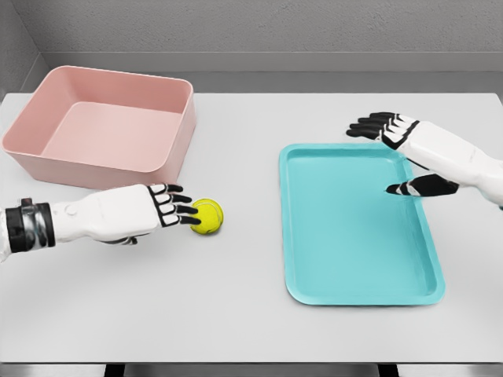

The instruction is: Put the tennis from the blue tray into the pink basket with both arms

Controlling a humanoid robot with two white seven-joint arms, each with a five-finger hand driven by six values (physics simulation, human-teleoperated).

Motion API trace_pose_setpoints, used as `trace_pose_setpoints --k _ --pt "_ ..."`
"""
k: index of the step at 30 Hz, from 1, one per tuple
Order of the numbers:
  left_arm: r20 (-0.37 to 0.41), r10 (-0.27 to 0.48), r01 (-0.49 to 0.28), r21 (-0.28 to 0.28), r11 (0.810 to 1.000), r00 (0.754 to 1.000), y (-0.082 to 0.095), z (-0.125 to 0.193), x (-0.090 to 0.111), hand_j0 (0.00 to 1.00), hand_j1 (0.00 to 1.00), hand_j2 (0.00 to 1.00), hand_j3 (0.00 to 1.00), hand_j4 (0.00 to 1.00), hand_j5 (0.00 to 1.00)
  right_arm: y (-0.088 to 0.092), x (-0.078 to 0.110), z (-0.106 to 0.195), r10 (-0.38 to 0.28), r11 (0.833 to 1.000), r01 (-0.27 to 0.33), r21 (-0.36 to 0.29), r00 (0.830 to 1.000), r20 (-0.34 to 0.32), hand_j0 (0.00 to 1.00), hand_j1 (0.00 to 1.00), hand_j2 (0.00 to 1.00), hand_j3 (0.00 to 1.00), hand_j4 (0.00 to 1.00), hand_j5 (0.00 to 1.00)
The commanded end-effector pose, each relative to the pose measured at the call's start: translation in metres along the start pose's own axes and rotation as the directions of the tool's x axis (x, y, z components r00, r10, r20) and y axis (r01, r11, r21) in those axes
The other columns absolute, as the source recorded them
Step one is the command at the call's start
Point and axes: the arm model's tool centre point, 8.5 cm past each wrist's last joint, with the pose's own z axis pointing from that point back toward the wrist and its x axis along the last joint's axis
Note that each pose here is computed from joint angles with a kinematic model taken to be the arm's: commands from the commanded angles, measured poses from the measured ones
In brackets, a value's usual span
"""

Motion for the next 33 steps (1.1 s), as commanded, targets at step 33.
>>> trace_pose_setpoints --k 33 --pt "0.079 0.013 -0.014 0.009 1.000 0.997 0.014 -0.073 -0.017 1.00 1.00 1.00 1.00 1.00 1.00 0.006 -0.024 0.016 -0.046 0.999 0.046 0.001 0.996 -0.083 1.00 1.00 1.00 1.00 1.00 1.00"
